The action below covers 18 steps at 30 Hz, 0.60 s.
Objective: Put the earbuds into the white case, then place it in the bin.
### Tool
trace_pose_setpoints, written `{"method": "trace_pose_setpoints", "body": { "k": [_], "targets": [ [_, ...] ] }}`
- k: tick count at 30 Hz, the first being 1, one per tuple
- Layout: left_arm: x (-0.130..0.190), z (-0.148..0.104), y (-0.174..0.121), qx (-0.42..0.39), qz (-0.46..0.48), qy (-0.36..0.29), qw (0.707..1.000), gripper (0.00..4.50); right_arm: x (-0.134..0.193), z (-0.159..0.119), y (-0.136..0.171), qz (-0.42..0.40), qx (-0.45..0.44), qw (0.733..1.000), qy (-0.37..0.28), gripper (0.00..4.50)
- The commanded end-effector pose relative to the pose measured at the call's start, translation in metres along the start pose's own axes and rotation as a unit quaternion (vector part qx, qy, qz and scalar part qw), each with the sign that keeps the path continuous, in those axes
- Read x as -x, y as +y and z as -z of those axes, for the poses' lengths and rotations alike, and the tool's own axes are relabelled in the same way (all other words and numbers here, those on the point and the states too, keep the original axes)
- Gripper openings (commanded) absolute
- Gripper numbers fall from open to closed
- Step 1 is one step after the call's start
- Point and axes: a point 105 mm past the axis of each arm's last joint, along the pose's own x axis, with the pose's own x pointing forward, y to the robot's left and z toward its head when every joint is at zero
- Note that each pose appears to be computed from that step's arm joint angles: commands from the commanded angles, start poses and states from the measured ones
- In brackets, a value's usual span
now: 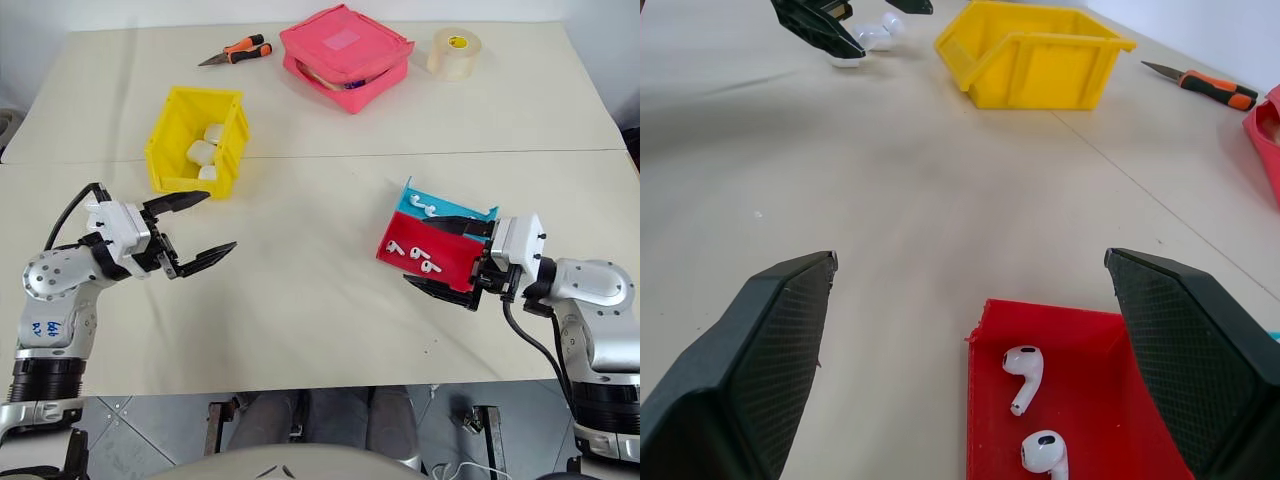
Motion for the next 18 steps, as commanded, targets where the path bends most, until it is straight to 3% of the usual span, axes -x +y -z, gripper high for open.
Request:
{"method": "trace_pose_setpoints", "body": {
  "k": [1, 8, 15, 18],
  "targets": [
    [0.016, -0.010, 0.006, -0.008, -0.054, -0.006, 0.998, 4.46, -0.006, -0.004, 0.003, -0.009, 0.001, 1.000, -0.022, 4.50],
    [0.066, -0.014, -0.004, 0.054, -0.198, 0.015, 0.979, 4.46, -0.044, -0.018, 0.010, -0.058, -0.003, 0.995, -0.083, 4.50],
    [0.136, 0.000, -0.021, 0.099, -0.444, 0.059, 0.889, 4.46, -0.083, -0.045, 0.016, -0.058, 0.011, 0.983, -0.177, 4.50],
    [0.149, 0.010, -0.032, 0.112, -0.498, 0.087, 0.855, 4.46, -0.094, -0.054, 0.018, -0.046, 0.013, 0.978, -0.205, 4.50]
  ]
}}
